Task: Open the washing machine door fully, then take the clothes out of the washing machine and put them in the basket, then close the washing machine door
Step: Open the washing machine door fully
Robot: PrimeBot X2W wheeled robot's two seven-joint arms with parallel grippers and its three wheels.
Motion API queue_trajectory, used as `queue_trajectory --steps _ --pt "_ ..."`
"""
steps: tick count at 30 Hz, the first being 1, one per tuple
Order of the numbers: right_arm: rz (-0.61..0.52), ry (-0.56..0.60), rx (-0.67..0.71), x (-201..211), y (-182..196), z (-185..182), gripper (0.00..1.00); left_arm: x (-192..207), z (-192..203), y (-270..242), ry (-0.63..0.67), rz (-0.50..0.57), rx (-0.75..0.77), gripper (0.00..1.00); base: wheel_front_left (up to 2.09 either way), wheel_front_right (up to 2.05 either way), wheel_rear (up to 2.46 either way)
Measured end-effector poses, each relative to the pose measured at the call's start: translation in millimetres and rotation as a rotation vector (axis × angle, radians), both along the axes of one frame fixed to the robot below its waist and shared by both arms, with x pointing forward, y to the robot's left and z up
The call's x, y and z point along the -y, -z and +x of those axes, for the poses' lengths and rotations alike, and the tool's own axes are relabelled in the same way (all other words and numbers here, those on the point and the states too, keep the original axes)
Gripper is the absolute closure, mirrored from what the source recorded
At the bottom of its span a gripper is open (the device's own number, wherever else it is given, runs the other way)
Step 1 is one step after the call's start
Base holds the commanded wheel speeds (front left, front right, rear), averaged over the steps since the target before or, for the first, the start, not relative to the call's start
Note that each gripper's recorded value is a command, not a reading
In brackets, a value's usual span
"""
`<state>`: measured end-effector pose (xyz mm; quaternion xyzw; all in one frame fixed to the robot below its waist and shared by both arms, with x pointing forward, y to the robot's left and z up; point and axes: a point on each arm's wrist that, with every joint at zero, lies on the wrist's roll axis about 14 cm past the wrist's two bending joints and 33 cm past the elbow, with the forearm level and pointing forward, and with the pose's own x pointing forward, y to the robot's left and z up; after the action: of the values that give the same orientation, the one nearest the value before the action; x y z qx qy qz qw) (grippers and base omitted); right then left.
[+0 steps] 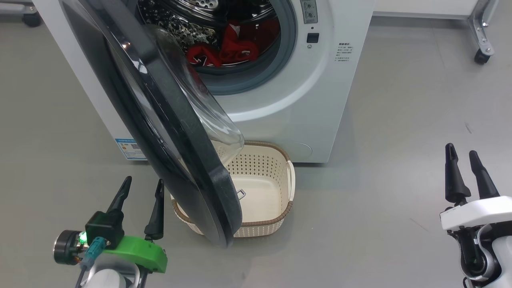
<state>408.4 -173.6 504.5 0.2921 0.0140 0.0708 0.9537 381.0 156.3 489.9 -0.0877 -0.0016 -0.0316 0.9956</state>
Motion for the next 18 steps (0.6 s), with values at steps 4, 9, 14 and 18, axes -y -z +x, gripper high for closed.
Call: queue_trajectory --steps 4,9,14,18 --pt "-0.137 0.029 0.045 8.1 -3.0 -2.4 0.0 1.0 0.4 -0.9 0.003 0.0 0.003 0.0 0.0 0.0 0.0" --pt "-0.237 0.013 0.043 5.7 0.0 -5.0 0.0 2.0 1.1 -1.4 0.006 -0.001 0.004 0.0 0.0 0.0 0.0" --pt "-0.332 0.003 0.044 0.9 3.2 -8.1 0.0 4.7 1.9 -1.7 0.018 -0.003 0.006 0.0 0.0 0.0 0.0" --pt "-0.365 0.005 0.032 -2.6 8.4 -12.7 0.0 5.5 2.3 -1.7 0.02 -0.004 0.006 0.0 0.0 0.0 0.0"
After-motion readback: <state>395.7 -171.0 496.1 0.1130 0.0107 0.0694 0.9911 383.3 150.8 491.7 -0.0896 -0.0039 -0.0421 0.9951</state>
